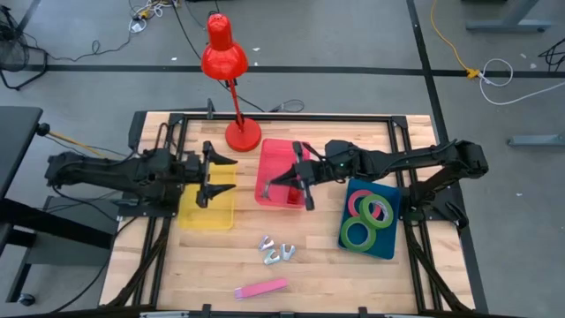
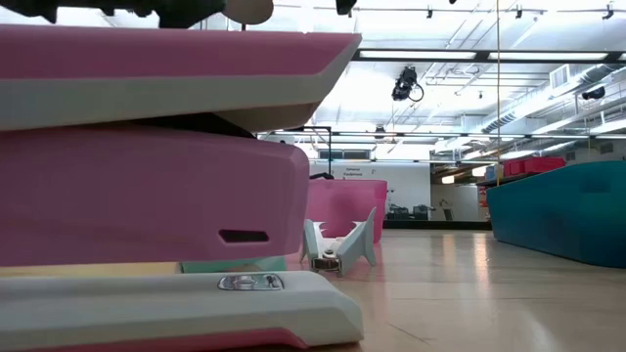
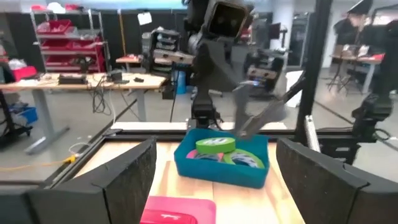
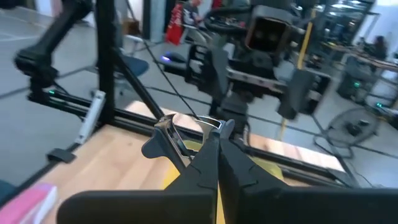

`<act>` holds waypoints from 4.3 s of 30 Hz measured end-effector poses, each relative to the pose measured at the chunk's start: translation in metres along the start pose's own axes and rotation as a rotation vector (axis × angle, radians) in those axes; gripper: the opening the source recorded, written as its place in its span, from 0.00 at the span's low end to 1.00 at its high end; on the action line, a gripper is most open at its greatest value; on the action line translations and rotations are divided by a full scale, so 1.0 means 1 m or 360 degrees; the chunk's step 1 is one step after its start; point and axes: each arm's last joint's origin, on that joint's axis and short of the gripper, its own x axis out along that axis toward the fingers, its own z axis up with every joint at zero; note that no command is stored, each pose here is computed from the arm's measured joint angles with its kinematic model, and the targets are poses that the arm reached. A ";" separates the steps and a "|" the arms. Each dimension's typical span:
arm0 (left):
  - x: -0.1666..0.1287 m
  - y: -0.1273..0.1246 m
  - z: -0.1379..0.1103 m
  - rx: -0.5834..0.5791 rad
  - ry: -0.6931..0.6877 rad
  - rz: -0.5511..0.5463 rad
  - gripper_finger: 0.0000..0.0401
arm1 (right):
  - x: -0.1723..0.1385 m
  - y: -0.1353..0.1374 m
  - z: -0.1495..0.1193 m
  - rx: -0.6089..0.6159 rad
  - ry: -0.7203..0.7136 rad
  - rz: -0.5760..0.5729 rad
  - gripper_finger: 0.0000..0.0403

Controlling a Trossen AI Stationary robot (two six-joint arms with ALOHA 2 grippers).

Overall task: Pick and place Stapler, Stapler remover, tape
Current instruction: Put the black staple remover into the yellow bin

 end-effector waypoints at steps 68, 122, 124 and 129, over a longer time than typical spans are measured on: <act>0.086 -0.013 -0.012 0.0098 -0.0021 -0.0314 0.56 | 0.000 0.005 -0.007 0.0180 0.0100 0.0165 0.00; 0.086 -0.013 -0.013 0.0160 -0.0005 -0.0310 0.01 | 0.000 0.005 -0.009 0.0186 0.0133 0.0166 0.02; 0.086 -0.013 -0.013 0.0160 -0.0005 -0.0308 0.00 | 0.000 0.005 -0.009 0.0186 0.0134 0.0158 0.04; 0.087 -0.013 -0.014 0.0153 0.0004 -0.0303 0.00 | 0.000 0.005 -0.009 0.0196 0.0132 0.0159 0.11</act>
